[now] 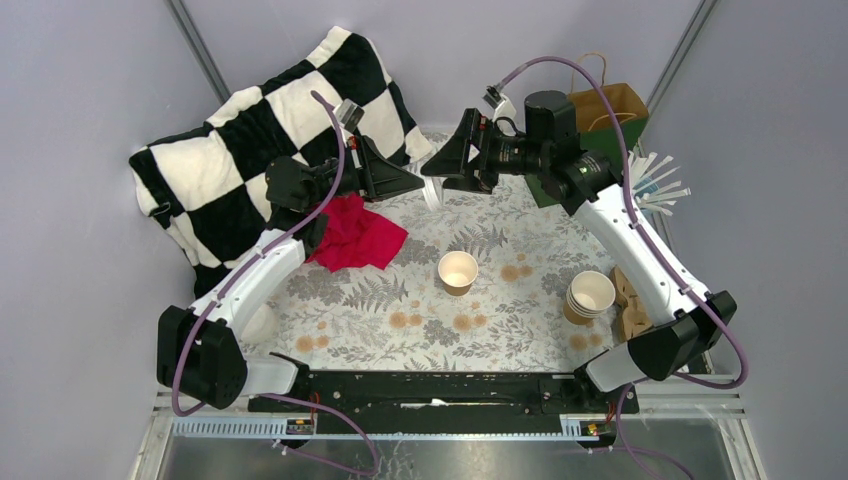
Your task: Pack the takeout coffee
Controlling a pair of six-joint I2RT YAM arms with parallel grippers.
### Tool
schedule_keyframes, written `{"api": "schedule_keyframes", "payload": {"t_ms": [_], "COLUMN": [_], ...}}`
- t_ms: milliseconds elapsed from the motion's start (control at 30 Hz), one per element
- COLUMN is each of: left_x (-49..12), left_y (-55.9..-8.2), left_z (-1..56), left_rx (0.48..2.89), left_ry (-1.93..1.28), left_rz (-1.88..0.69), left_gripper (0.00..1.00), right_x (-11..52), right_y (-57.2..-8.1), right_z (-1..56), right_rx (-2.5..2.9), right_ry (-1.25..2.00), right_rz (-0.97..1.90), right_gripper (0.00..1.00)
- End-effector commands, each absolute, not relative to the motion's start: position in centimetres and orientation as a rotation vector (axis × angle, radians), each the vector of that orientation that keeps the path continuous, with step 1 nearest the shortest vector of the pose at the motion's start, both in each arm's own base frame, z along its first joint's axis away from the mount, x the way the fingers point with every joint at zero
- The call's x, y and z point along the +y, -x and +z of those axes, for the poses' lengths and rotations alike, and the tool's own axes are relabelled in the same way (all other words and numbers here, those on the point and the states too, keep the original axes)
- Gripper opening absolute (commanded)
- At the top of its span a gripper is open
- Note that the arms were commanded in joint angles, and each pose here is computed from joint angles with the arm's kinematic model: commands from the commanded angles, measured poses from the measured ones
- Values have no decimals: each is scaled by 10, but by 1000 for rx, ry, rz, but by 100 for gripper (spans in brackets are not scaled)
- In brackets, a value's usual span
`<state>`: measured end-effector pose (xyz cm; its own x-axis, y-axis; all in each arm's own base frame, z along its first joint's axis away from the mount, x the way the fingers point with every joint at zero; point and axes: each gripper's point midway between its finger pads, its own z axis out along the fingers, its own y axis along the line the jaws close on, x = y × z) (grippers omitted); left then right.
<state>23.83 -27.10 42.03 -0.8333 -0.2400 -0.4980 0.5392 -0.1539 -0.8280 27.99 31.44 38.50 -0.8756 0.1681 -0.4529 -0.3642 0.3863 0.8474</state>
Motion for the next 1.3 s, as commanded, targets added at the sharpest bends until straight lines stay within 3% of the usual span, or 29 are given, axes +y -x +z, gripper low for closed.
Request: {"api": "schedule_keyframes", "payload": {"t_ms": [0, 1267], "left_x": [-266, -267], "left_y": [-222, -224], "left_z": [441, 438], "left_rx": [1506, 1514], "left_ry": [-438, -426], "left_rz": [-2000, -1999], "left_gripper": [0, 0], "right_x": [312, 306], "right_y": [-267, -266], "right_z": [402, 413], "right_rx": [2109, 2026], "right_ry": [205, 202], "right_rz": [1546, 1632], "right_gripper": [100, 100]}}
